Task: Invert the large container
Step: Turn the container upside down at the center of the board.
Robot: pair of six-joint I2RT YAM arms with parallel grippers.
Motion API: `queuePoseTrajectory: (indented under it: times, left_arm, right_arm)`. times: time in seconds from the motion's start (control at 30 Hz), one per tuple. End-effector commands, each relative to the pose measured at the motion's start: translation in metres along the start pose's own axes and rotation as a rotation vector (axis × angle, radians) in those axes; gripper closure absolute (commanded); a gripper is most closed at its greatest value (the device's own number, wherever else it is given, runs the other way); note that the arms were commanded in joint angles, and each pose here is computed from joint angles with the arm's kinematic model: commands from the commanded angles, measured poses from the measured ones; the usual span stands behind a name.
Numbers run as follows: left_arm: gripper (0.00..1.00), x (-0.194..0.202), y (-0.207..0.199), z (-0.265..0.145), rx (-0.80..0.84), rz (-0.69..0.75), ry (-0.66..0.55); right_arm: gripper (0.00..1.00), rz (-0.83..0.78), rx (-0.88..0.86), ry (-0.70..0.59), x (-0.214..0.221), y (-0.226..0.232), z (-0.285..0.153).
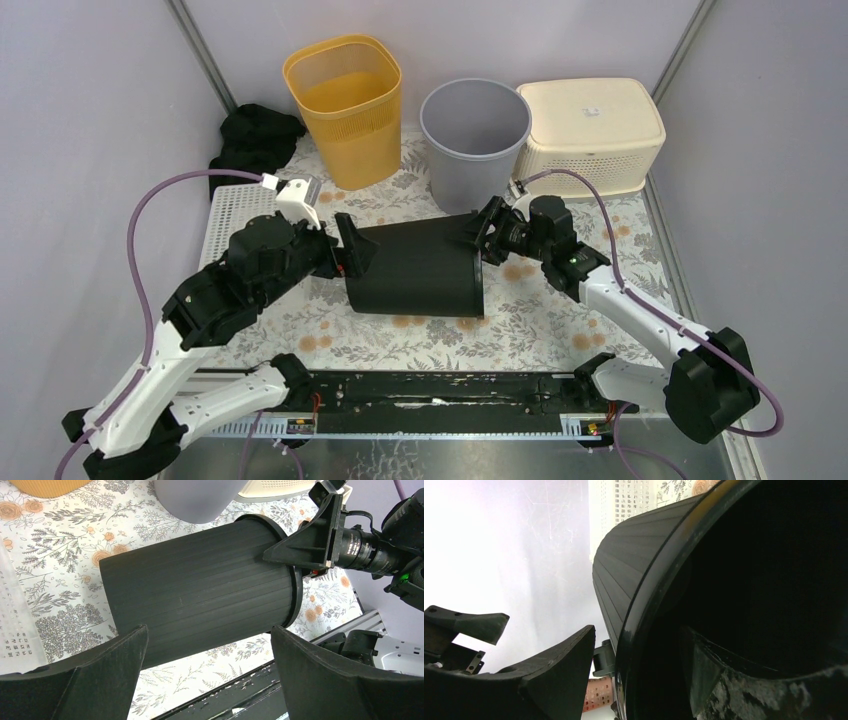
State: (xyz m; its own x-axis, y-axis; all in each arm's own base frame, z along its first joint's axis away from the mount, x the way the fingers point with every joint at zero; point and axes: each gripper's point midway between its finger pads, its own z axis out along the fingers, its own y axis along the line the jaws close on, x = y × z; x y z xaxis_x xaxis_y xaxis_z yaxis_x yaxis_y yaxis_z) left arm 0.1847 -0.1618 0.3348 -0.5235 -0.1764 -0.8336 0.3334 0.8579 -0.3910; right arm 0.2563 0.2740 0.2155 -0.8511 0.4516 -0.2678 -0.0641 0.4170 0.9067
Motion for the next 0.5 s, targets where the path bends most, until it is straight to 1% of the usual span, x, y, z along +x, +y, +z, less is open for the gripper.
queuePoseTrajectory:
  times: [0.0, 0.47]
  left_arm:
    - [0.00, -0.0073, -0.0068, 0.0053, 0.024, -0.015, -0.028]
    - [0.00, -0.0105, -0.0123, 0.0101, 0.037, -0.011, -0.026]
  right_arm:
    - [0.30, -0.076, -0.024, 0.017, -0.0042, 0.0169, -0.0035]
    - [0.29, -0.107, -0.013, 0.037, -0.0032, 0.0183, -0.0052]
